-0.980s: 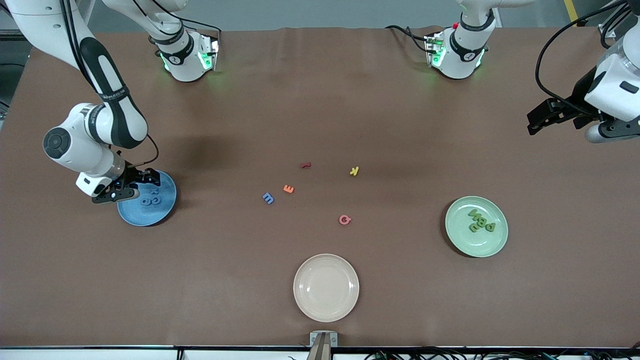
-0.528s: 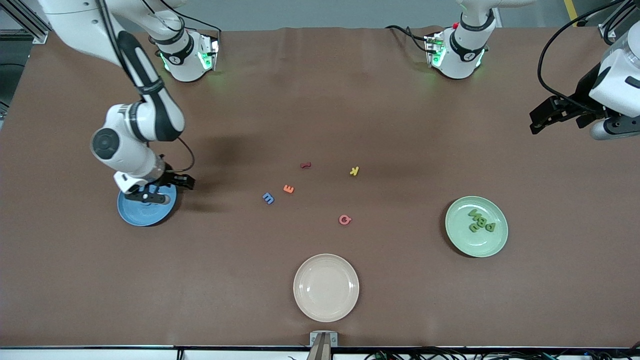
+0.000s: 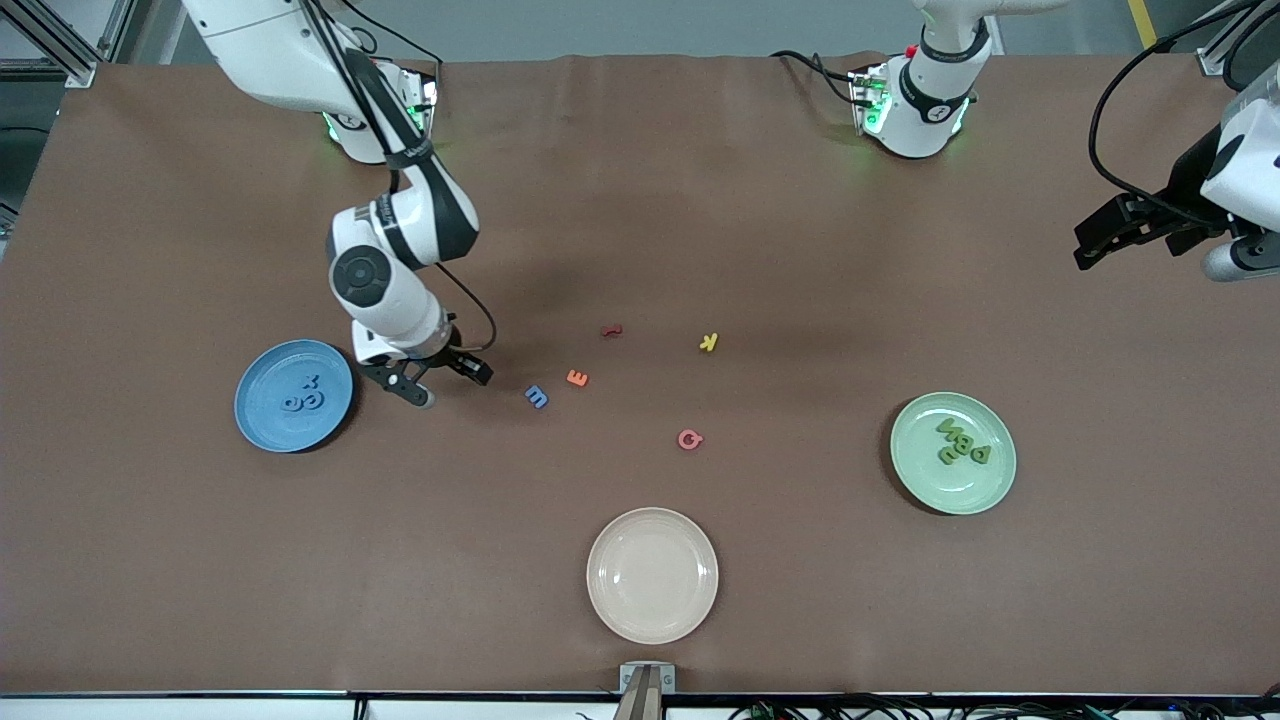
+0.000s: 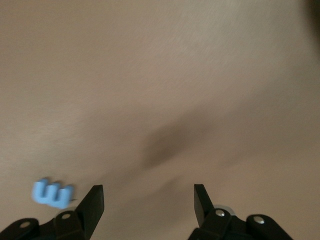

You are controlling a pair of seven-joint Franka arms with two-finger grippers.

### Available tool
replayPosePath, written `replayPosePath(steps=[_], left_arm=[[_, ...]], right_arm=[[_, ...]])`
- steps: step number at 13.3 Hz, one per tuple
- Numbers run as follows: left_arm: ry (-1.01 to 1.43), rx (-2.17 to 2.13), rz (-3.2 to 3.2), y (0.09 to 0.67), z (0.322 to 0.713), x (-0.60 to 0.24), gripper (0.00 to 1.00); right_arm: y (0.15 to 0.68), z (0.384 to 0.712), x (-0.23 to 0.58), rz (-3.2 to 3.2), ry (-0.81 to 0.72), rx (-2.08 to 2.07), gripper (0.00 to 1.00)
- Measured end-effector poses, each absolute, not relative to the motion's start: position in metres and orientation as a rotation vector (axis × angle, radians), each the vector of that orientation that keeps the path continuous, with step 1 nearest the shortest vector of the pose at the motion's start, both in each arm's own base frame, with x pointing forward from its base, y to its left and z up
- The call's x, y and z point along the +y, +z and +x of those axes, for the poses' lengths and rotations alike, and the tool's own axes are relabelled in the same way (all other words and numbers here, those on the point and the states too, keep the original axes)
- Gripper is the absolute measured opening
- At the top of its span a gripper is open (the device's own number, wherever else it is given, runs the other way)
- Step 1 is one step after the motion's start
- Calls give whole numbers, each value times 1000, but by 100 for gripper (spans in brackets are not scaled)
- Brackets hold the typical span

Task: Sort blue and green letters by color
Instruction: 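Reach the blue E with the right gripper and grasp it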

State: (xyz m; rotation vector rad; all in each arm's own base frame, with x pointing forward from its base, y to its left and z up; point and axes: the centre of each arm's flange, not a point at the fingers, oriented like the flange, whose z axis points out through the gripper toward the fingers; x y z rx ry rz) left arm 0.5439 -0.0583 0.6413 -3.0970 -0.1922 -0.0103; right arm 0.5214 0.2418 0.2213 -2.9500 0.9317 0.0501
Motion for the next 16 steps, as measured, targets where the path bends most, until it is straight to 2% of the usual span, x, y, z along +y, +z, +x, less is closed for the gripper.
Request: replayPosePath(steps=[4,13,15,16], left_arm=[[-15,-182,-3098,642,544,-62,100],[-34,-158,-3102,641,545,-72,100],[-38,-159,-3102,641,546,-72,100],[-43,-159,-3103,641,546,-72,100]], right_arm=[[211,525,295,-2788,68,1295,81],[173,546,333,-2736,79,1391,80],[172,546,333,-2736,79,1392,77],[173,546,333,-2737,80,1393,67]])
